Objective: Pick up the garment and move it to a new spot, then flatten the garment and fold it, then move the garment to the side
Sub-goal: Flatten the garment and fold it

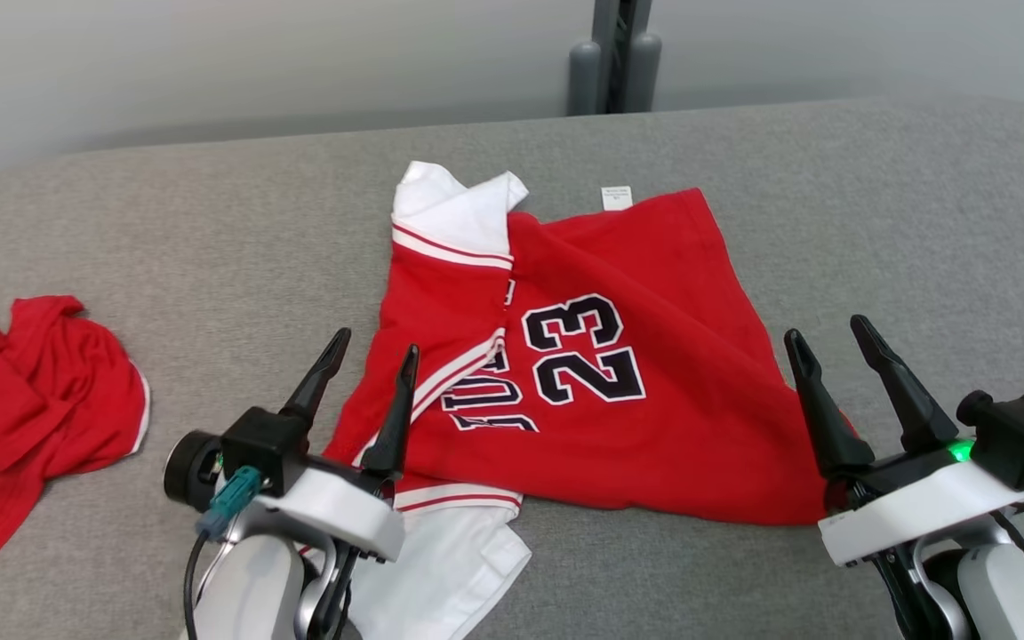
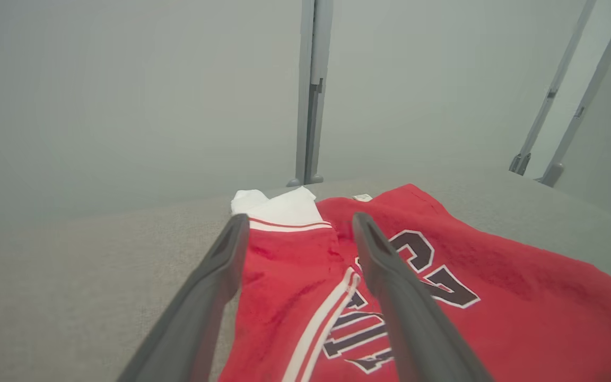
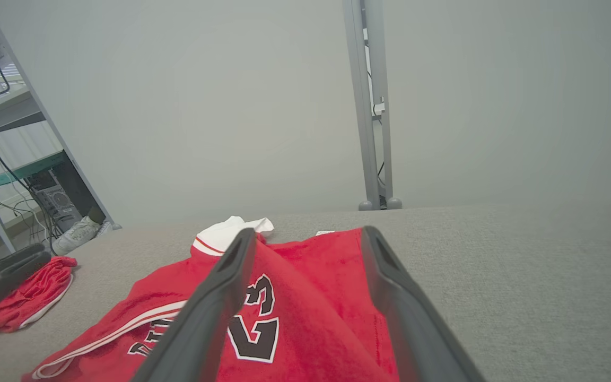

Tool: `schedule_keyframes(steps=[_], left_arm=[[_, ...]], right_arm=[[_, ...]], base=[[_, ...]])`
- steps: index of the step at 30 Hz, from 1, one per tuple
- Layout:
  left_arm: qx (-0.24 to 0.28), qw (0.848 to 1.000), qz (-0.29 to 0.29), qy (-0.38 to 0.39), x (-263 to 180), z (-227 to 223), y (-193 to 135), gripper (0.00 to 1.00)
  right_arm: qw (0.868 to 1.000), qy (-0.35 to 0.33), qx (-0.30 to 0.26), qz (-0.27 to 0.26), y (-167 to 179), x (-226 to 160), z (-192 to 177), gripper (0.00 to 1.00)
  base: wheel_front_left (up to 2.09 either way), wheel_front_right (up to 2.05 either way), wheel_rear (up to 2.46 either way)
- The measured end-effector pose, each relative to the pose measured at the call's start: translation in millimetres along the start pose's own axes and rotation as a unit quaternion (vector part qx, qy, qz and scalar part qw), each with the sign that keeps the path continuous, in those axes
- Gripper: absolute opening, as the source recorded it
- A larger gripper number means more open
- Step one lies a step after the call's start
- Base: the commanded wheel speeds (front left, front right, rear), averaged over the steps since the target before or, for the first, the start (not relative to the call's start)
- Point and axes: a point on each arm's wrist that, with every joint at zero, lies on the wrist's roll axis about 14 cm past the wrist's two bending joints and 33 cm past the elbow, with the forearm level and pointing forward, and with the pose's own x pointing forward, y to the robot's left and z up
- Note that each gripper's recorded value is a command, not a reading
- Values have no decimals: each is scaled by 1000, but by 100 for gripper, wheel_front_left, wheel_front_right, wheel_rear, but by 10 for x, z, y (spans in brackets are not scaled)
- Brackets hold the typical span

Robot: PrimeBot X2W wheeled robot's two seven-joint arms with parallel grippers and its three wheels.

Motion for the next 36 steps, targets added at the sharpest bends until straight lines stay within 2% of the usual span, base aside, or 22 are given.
schedule_keyframes(steps=[5,14,22,27,28,29,30,31,36], left_arm=[[25,999,-32,20,253,-142,-181,100],[57,990,-80,98,638,-647,-478,100],[84,980,-89,159,739,-1052,-513,100],[98,977,-75,174,759,-1159,-408,100],[98,977,-73,173,773,-1157,-389,75],[96,978,-69,170,790,-1144,-371,40],[93,979,-65,169,803,-1134,-347,11],[94,979,-63,167,810,-1128,-322,0],[84,984,-46,151,906,-1013,-180,0]], right_arm=[[1000,-15,12,-15,-74,25,16,100],[997,-11,11,-74,-450,-91,-87,100],[994,-4,11,-109,-646,-213,-163,100],[993,-3,13,-115,-676,-224,-184,100],[993,-3,13,-115,-677,-217,-188,100],[993,-5,14,-115,-677,-213,-191,100],[993,-4,15,-115,-674,-209,-198,100],[993,-3,16,-115,-674,-206,-211,100],[994,-1,12,-112,-663,-163,-237,100]], base=[[0,0,0],[0,0,0],[0,0,0],[0,0,0],[0,0,0],[0,0,0],[0,0,0],[0,0,0],[0,0,0]])
